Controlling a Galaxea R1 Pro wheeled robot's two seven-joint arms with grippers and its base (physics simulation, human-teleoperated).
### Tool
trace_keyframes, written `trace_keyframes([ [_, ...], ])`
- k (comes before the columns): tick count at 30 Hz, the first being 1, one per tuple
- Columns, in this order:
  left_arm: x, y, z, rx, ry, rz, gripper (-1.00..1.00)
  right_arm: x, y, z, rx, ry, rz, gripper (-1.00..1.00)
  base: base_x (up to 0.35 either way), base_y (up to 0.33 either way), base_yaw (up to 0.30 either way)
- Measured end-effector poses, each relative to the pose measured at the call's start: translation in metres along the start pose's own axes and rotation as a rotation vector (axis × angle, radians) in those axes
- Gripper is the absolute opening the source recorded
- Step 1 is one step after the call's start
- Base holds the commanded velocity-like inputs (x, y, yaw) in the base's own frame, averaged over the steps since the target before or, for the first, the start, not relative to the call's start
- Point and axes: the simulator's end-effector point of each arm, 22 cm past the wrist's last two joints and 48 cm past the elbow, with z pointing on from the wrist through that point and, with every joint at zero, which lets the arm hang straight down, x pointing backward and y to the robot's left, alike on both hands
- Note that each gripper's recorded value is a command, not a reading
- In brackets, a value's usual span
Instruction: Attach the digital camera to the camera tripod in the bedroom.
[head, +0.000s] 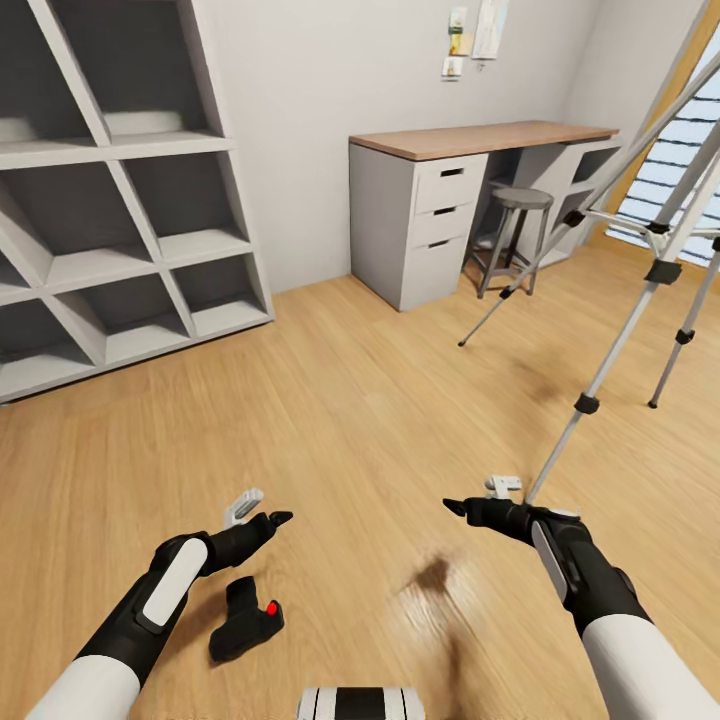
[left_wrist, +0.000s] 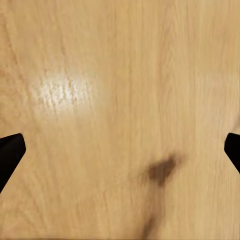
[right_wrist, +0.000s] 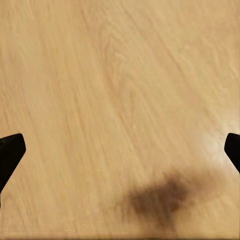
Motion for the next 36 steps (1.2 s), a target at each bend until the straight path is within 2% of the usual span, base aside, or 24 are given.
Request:
trace_keyframes([
  [17,0.023,0.025,0.022,-0.034,0.053,-0.019,1.0,0.037,-0.016,0.021,0.012,0.066,0.025,1.0,0.0,0.0,0.0],
  [36,0.022,0.017,0.022,-0.018,0.055,-0.004,1.0,0.04,-0.017,0.022,0.011,0.075,0.031,1.0,0.0,0.0,0.0],
])
